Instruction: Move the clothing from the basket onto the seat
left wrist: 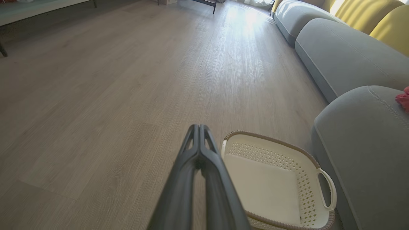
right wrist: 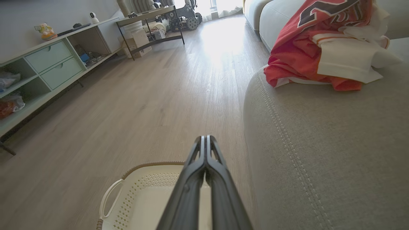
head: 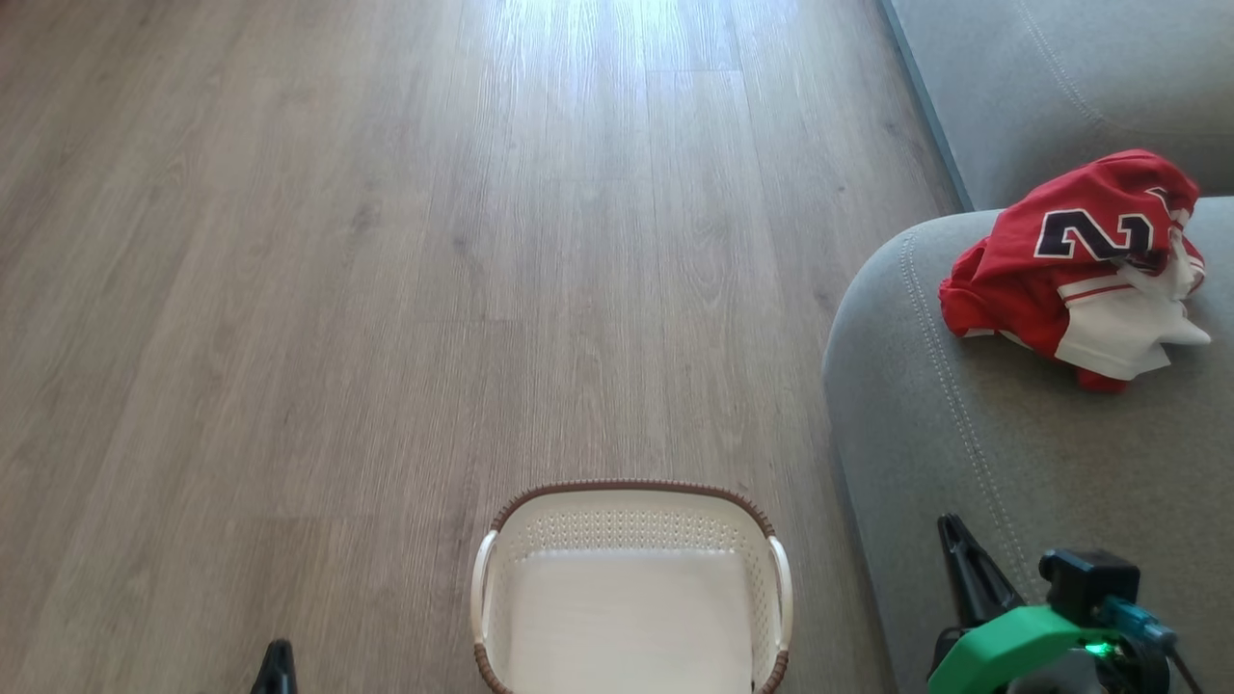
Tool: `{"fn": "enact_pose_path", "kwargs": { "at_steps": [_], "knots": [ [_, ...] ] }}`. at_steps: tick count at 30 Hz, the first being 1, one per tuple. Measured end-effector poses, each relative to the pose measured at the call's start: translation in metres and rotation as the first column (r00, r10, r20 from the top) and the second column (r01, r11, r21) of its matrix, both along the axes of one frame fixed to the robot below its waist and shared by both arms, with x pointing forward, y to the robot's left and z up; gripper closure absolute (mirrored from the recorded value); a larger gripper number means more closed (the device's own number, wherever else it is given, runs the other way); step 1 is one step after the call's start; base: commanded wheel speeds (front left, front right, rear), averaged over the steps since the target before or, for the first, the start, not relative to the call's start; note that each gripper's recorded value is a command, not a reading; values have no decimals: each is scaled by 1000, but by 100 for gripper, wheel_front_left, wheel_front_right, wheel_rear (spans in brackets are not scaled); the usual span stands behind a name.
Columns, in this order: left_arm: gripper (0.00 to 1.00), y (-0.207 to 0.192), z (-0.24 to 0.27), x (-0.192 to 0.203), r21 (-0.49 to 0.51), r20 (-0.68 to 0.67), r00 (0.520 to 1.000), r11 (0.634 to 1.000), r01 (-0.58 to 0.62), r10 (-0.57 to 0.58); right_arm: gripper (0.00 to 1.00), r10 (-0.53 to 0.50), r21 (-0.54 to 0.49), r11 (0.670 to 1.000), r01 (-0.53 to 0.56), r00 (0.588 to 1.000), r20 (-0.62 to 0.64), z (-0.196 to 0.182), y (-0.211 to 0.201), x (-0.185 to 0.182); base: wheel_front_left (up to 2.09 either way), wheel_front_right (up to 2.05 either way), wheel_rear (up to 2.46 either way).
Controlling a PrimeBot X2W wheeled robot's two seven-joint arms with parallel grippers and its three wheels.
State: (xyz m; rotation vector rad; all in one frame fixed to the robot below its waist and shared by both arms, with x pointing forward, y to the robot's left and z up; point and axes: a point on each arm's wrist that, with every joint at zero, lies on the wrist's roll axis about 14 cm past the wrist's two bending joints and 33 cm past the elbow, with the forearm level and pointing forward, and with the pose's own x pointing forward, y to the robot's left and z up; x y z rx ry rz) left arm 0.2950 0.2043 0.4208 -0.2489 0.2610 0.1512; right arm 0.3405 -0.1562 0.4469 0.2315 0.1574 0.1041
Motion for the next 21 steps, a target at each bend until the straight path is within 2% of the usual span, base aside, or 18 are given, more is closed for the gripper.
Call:
{"fn": "enact_pose_path", "kwargs": {
  "at_steps": [10,21],
  "knots": [
    [100,0,-1,4,-96,-16,999,995,-31,30,100,-38,94,995,40,999,-23,-1,-6,1,0,0,0],
    [100,-2,3,14,-214,-20,998,975,-57,54,100,-84,209,973,94,995,-56,-3,-13,2,0,0,0]
  ]
}}
